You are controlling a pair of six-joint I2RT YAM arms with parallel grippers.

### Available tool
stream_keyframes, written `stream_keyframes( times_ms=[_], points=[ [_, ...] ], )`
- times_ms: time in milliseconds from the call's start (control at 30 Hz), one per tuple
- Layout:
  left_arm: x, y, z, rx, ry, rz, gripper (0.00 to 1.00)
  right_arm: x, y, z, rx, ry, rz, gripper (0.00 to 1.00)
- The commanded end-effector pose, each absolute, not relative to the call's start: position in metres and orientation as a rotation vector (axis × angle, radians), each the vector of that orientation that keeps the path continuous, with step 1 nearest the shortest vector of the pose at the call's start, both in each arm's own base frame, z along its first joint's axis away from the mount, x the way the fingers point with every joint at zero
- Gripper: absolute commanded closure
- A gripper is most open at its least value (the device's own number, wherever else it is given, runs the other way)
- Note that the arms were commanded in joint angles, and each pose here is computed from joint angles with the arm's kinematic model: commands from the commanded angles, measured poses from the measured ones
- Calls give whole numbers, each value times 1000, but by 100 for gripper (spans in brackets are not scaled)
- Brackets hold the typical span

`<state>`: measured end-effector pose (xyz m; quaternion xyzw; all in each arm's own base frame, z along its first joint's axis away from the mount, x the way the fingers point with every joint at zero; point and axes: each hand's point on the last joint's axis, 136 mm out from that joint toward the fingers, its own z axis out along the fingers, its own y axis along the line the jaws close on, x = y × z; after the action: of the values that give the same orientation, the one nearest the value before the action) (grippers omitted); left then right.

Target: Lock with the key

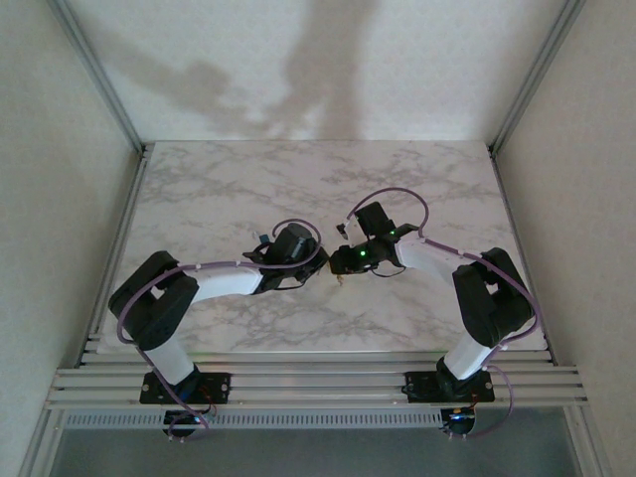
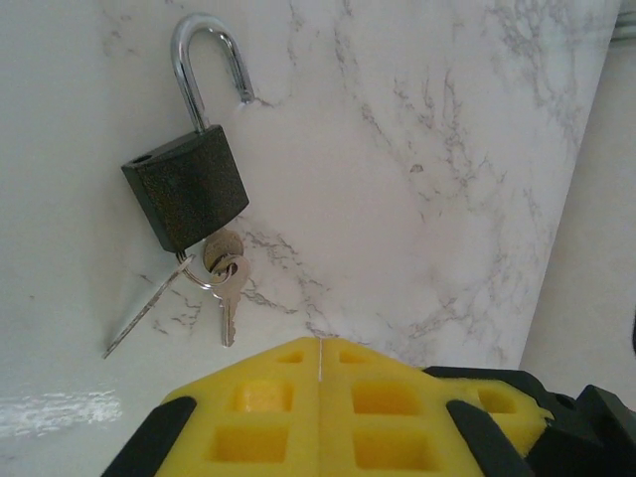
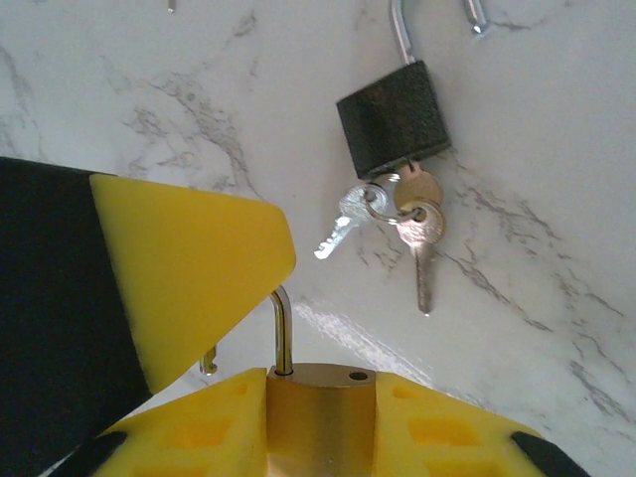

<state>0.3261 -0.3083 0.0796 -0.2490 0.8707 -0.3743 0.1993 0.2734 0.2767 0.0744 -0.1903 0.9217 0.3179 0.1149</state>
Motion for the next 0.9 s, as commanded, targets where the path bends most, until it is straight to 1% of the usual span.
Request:
stream_keyframes(
  times_ms=[0,133,633,867],
  points=[
    [327,-296,92,-712,2381,-997,100,265,284,84,-611,2666,987,72],
    [328,-290,98,-725,2353,-981,100,265,285,86,-621,2657,997,67],
    [330,-278,118,-723,2293,-947,100,263,286,95,-633,2620,1014,57],
    [327,-269,119,-690,2291,-899,100,266,280,104,-615,2571,969,49]
  ],
)
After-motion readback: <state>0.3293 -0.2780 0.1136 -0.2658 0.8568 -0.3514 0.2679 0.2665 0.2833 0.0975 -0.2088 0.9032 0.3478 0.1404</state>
